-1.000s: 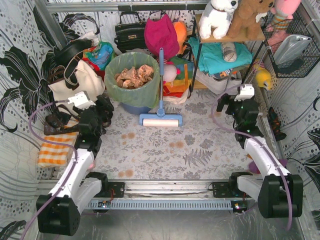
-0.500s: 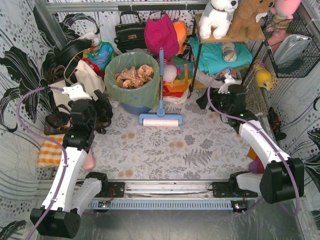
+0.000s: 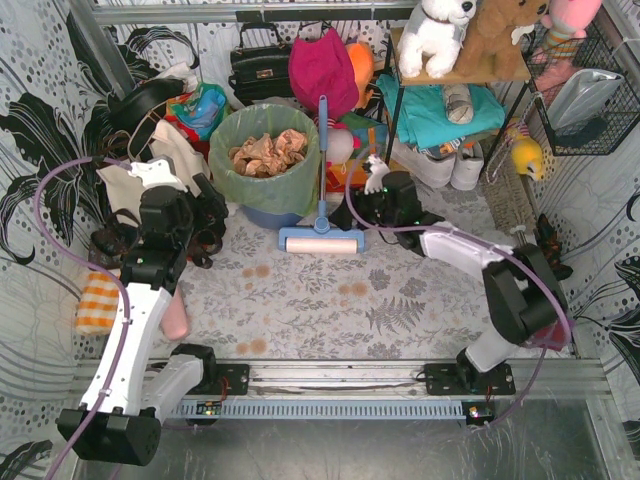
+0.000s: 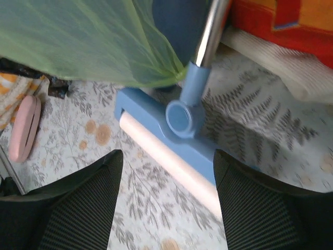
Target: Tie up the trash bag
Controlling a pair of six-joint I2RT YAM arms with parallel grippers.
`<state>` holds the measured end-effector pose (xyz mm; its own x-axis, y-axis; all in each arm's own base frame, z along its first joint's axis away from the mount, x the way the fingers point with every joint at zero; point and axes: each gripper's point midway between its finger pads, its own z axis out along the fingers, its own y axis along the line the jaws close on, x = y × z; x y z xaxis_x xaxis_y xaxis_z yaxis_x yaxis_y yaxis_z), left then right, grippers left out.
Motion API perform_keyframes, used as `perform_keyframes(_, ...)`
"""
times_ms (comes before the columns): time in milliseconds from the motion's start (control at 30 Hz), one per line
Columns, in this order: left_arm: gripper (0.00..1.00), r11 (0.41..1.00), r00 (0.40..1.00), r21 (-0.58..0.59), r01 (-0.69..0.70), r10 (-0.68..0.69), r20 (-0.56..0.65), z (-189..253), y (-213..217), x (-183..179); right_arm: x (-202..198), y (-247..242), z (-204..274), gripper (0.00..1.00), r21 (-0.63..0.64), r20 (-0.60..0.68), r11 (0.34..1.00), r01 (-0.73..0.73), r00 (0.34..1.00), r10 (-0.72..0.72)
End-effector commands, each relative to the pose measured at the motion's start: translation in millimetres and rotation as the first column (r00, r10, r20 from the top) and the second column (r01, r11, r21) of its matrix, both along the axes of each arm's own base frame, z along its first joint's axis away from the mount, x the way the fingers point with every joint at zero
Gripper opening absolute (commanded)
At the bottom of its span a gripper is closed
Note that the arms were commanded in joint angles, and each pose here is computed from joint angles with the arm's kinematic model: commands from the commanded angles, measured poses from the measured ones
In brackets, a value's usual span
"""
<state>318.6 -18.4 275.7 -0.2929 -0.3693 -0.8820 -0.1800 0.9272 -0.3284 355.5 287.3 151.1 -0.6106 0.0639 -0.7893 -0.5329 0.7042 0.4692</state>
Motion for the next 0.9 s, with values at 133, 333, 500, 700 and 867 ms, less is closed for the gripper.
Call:
perform_keyframes(133,0.98,0.999,1.0,-0.033,0.021,-0.022,-0.004,2,-5,-8,59,53,-2,0.57,0.021,0.043,0.999,0.044,0.998,-0.045)
perform_keyframes(333,0.98,1.0,1.0,-0.009,0.009,-0.009,-0.012,2,-1,-11,78,59,-30,0.5,-0.02,0.013,0.996,0.092,0.996,-0.091)
perform_keyframes(500,0.98,1.0,1.0,-0.006,0.007,-0.007,-0.013,2,0,-13,79,61,-45,0.45,-0.033,-0.007,0.995,0.093,0.996,-0.093)
perform_keyframes(700,0.98,1.0,1.0,-0.008,0.017,-0.017,-0.022,0,-2,-12,79,73,-53,0.37,0.008,0.006,0.998,0.056,0.998,-0.056)
perform_keyframes(867,0.98,1.0,1.0,-0.011,0.016,-0.016,-0.016,1,-2,-14,84,80,-52,0.31,0.012,0.018,0.998,0.054,0.998,-0.054)
